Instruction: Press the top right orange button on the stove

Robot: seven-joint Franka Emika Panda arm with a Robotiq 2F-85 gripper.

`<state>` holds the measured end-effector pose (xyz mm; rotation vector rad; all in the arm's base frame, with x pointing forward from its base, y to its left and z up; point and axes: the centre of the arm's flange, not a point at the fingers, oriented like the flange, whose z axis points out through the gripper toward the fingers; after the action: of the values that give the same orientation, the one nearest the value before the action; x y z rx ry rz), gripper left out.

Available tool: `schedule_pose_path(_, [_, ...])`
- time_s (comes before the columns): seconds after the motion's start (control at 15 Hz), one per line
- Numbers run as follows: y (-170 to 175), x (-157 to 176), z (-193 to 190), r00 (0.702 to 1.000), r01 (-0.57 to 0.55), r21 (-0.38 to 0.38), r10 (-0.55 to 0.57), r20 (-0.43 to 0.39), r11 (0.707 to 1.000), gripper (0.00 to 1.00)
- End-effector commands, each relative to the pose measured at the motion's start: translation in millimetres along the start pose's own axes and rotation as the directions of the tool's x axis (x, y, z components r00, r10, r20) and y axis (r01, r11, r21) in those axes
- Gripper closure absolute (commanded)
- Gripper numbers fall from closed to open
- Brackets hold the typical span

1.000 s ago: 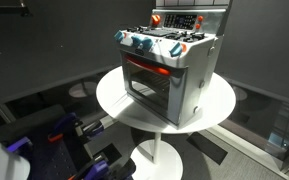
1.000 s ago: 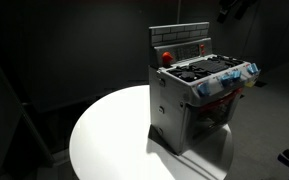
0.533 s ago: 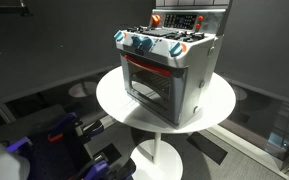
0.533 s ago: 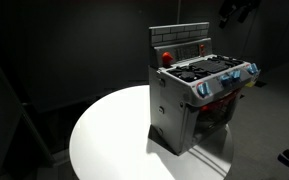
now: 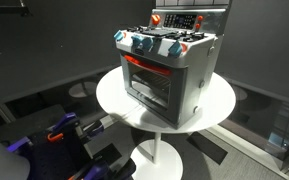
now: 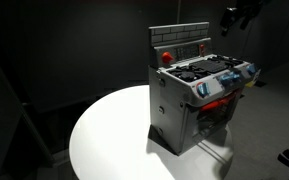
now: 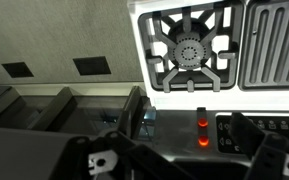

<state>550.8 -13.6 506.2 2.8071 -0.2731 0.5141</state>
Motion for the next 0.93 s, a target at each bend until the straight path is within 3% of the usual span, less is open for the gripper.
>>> schedule_pose_path(0.0, [6, 22, 19, 1.0, -0.028, -0.031, 0.028, -0.005, 0.999, 0.0])
schedule_pose_path(0.87, [-1, 57, 61, 0.999, -0.028, -0.037, 0.029, 0.03, 0.999, 0.0])
